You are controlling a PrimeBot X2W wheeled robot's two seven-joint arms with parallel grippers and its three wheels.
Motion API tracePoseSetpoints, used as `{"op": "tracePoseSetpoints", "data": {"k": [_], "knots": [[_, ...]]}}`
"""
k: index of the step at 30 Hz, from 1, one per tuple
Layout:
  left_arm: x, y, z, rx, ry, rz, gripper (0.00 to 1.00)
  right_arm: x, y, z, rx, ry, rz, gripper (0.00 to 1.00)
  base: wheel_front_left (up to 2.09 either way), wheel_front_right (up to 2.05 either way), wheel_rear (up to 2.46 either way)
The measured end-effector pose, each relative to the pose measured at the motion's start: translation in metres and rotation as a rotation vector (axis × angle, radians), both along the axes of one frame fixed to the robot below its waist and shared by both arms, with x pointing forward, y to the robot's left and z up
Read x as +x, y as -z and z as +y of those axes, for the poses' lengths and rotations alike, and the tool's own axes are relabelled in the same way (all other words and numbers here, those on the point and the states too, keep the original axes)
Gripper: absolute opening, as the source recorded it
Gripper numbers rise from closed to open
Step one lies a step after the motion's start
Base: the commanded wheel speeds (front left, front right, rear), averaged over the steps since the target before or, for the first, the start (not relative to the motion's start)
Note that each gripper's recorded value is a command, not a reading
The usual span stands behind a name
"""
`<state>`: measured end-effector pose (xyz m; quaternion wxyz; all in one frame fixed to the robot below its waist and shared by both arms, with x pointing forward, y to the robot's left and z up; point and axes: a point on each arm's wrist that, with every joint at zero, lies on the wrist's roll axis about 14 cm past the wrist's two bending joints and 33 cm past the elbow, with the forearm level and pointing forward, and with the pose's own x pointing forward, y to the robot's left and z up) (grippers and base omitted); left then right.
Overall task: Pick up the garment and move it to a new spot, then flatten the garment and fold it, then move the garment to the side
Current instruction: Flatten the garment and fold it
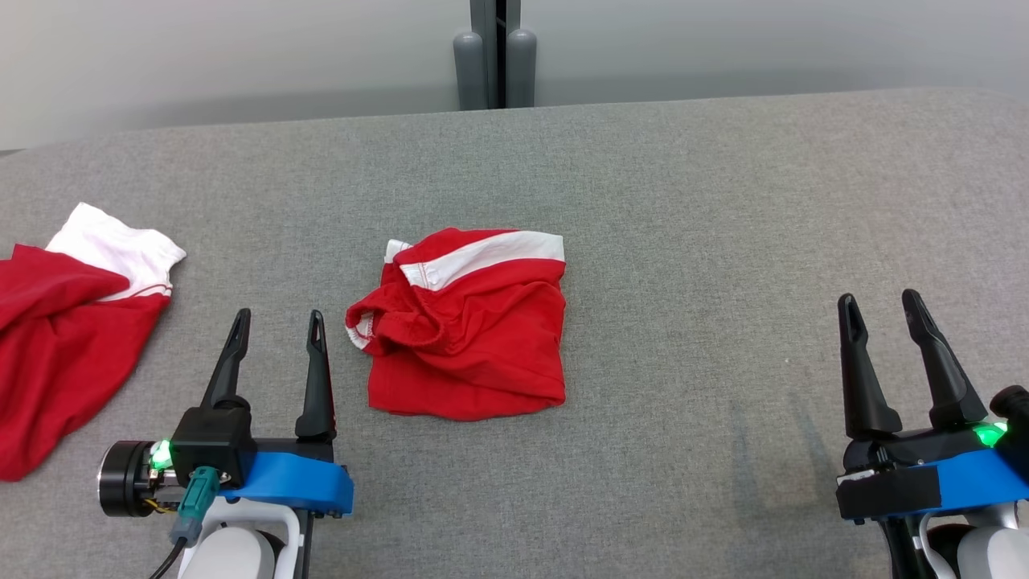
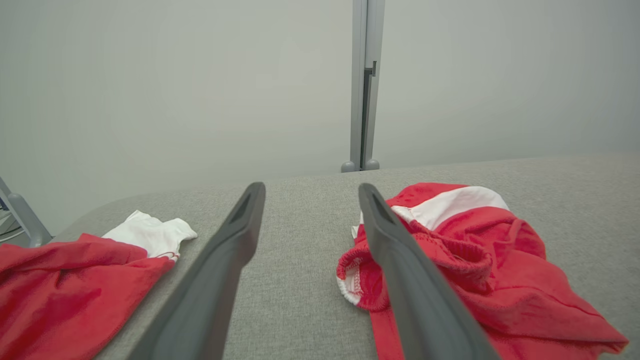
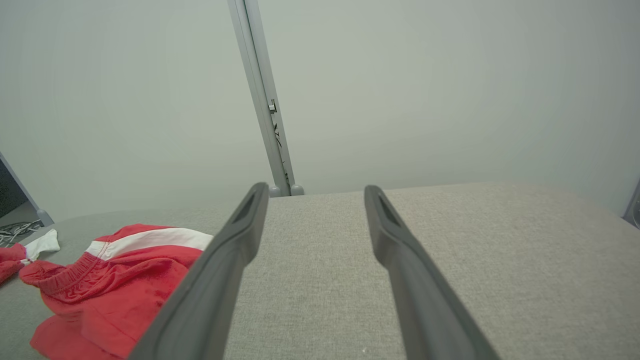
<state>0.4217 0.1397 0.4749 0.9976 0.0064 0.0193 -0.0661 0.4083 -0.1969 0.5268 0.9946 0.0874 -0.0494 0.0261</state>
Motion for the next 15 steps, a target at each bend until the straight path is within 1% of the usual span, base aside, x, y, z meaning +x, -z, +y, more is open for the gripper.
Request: {"op": "tracePoseSetpoints", "data": {"k": [12,13,14,15], "knots": [[0.001,0.003,0.000,0.002,0.000,0.007,1.00,0.003,0.007,0.001,-0.015,-0.006,0.027,1.00,0.00,0.00,0.00],[0.001,0.003,-0.001,0.001,0.001,0.005,1.00,0.005,0.010,0.002,-0.021,-0.013,0.038,0.66,0.00,0.00,0.00],[0.003,0.003,0.000,0.001,0.000,0.003,1.00,0.007,0.013,0.005,-0.022,-0.023,0.051,0.35,0.00,0.00,0.00],[0.005,0.002,0.000,0.000,-0.001,-0.001,1.00,0.009,0.017,0.009,-0.022,-0.037,0.065,0.00,0.00,0.00,0.00]]}}
